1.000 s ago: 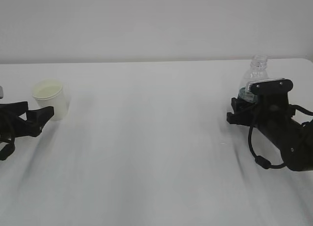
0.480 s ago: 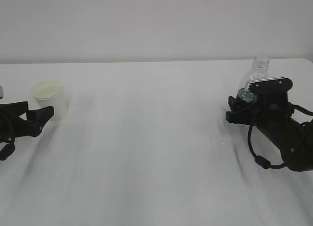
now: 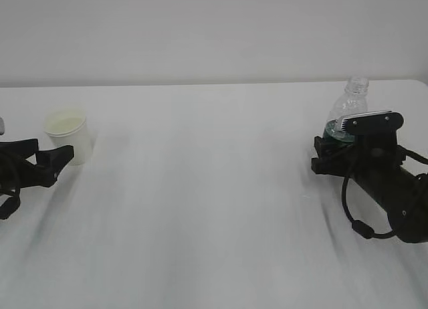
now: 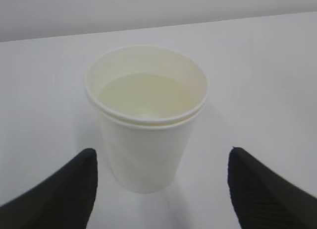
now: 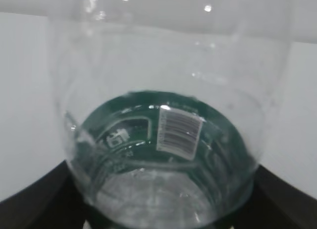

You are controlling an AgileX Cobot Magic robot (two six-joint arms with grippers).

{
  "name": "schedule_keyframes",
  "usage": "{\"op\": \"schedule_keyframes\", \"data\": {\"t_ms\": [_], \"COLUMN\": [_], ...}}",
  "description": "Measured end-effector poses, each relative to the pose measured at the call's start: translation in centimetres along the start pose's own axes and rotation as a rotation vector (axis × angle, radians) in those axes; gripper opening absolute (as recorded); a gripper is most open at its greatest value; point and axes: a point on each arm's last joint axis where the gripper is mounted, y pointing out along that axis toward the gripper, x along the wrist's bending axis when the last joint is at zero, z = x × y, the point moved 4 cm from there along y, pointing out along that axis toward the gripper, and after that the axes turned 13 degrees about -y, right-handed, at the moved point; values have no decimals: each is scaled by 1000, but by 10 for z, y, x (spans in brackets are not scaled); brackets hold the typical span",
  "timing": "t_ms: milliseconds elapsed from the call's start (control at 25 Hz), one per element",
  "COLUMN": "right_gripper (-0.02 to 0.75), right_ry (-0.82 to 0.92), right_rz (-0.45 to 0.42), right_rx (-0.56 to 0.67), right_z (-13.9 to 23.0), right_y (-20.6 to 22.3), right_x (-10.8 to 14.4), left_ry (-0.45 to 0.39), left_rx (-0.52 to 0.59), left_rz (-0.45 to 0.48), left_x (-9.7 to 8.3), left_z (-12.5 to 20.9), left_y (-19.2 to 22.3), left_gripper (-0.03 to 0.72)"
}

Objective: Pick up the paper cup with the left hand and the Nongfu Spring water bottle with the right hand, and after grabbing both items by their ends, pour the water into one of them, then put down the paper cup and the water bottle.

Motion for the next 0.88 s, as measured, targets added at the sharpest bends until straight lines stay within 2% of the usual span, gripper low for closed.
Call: {"op": "schedule_keyframes", "data": {"t_ms": [600, 880], "right_gripper": [575, 575], "right_ry": [16, 32], "right_rz": [-3, -29], "right_rx": [-38, -30], "right_z": [-17, -11], "right_y": [-31, -49], "right_x": [-5, -1], "left_ry": [0, 1], "left_rx": [-2, -1], "left_rz": [1, 2], "left_x": [0, 0], "left_z": [0, 0], "left_y": [0, 0], "left_gripper": [587, 587]}}
